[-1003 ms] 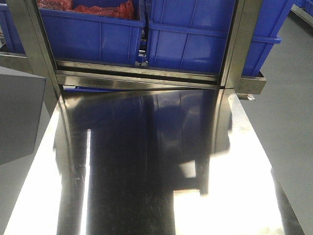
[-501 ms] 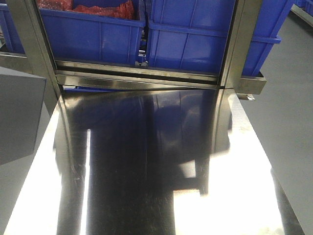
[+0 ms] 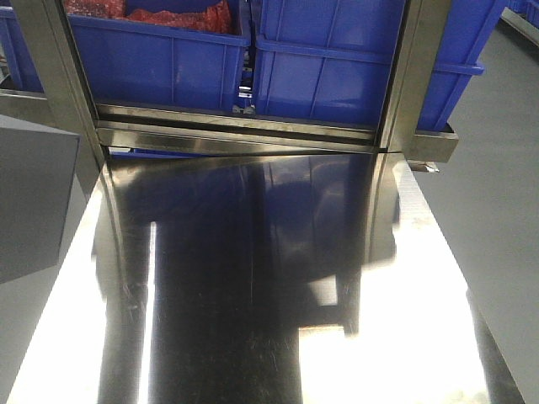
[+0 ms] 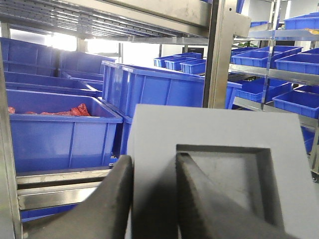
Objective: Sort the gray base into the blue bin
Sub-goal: 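Drive the base away from the table holding the block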
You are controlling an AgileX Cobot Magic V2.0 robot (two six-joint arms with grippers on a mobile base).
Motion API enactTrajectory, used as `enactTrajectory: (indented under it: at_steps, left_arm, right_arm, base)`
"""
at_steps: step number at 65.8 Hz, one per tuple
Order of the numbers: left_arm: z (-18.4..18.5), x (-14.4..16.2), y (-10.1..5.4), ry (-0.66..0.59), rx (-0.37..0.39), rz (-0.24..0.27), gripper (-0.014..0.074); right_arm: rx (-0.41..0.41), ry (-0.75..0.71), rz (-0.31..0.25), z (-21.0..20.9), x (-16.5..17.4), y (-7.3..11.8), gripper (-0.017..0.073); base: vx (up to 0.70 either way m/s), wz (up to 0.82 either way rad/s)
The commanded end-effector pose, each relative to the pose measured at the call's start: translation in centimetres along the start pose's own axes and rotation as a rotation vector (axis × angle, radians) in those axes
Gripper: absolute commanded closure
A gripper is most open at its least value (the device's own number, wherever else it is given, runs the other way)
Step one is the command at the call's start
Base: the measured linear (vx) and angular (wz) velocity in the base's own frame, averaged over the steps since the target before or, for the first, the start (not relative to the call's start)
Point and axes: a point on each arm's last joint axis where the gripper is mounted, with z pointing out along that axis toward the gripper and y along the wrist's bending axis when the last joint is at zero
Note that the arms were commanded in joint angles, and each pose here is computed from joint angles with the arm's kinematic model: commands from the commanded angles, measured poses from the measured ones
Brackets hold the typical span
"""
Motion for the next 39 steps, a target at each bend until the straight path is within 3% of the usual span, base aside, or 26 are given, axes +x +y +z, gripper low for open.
enactTrajectory:
  at_steps: [1, 22, 39]
  left_arm:
    - [-0.15, -1.83, -0.36, -0.128, 0.032, -0.012, 0.06]
    - [-0.15, -1.83, -0.36, -0.128, 0.032, -0.012, 0.06]
    - [-0.15, -1.83, -0.36, -0.128, 0.032, -0.012, 0.06]
  right_arm:
    - [0.003, -0.056, -0.018, 0.1, -0.52, -0.02, 0.0564]
    - [0.003, -0.056, -0.018, 0.1, -0.52, -0.02, 0.0564]
    - [0.003, -0.056, -0.018, 0.1, -0.52, -0.02, 0.0564]
  base:
    - [0.0, 0.0]
    - [-0.01, -0.07]
    - [-0.12, -0.53]
